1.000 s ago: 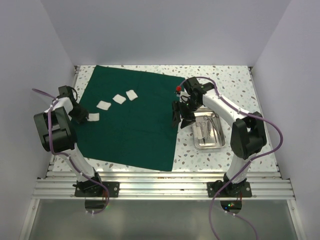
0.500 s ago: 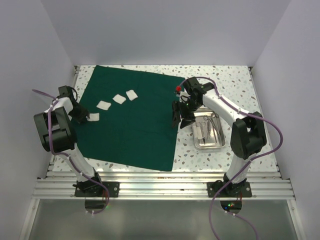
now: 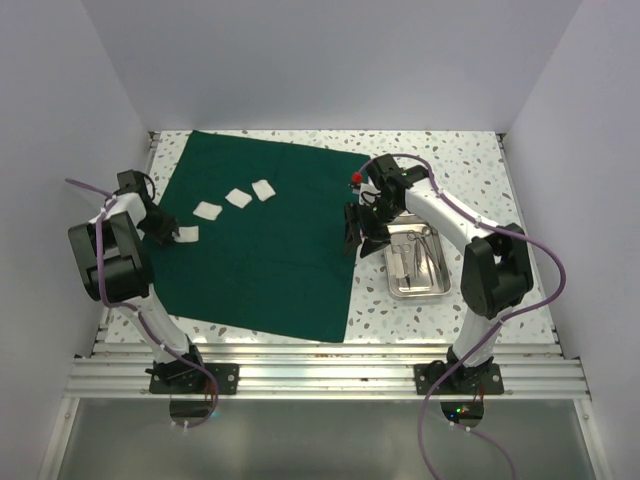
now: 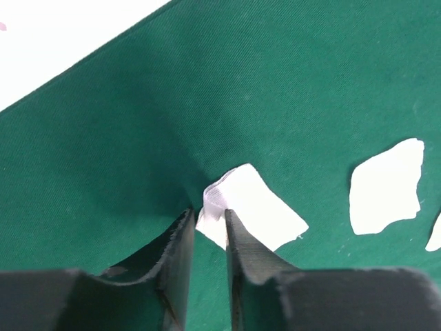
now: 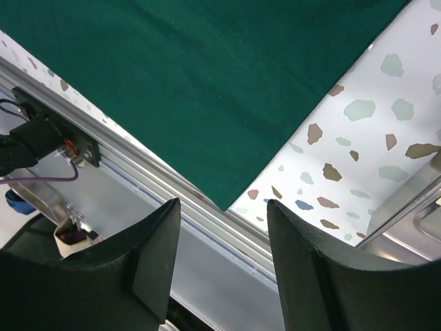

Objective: Prepare the surgical pack

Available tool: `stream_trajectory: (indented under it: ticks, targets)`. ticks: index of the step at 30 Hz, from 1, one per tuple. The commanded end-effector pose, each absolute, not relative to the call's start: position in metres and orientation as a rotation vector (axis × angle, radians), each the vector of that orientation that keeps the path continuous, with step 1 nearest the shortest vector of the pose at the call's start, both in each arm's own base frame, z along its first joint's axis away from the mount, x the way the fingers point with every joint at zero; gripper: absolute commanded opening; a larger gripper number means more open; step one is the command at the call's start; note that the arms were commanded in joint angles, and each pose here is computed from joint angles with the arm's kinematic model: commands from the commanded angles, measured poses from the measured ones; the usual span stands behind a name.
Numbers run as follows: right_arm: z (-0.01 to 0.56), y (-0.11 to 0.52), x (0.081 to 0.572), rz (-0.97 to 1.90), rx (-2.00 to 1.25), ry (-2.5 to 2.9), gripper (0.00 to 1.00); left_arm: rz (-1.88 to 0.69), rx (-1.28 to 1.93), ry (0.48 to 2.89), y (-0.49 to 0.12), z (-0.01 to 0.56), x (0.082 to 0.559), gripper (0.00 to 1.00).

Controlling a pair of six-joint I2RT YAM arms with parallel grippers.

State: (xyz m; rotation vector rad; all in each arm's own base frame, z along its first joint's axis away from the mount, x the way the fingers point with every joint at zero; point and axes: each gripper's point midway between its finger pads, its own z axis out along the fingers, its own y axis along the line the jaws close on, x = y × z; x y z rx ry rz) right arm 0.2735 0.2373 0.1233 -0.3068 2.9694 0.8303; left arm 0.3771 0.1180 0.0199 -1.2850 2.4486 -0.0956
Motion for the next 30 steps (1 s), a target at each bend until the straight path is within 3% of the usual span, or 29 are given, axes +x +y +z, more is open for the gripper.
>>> stream_trajectory:
  ticks: [1, 6, 9, 22, 30]
  targets:
    - [0.131, 0.240, 0.270, 0.863, -0.344, 2.948, 0.57, -0.113, -1.282, 2.416, 0.121, 0.027, 0.392, 0.26]
    - [0.131, 0.239, 0.270, 0.860, -0.341, 2.950, 0.57, -0.110, -1.282, 2.430, 0.122, 0.025, 0.393, 0.14]
    - [0.131, 0.240, 0.270, 0.861, -0.344, 2.948, 0.57, -0.134, -1.267, 2.425, 0.120, 0.030, 0.396, 0.01]
    - [0.129, 0.245, 0.271, 0.896, -0.341, 2.955, 0.56, -0.270, -0.971, 2.315, 0.102, 0.112, 0.419, 0.00]
    - [0.126, 0.248, 0.271, 0.932, -0.331, 2.969, 0.54, -0.480, -0.670, 2.246, 0.053, 0.145, 0.442, 0.00]
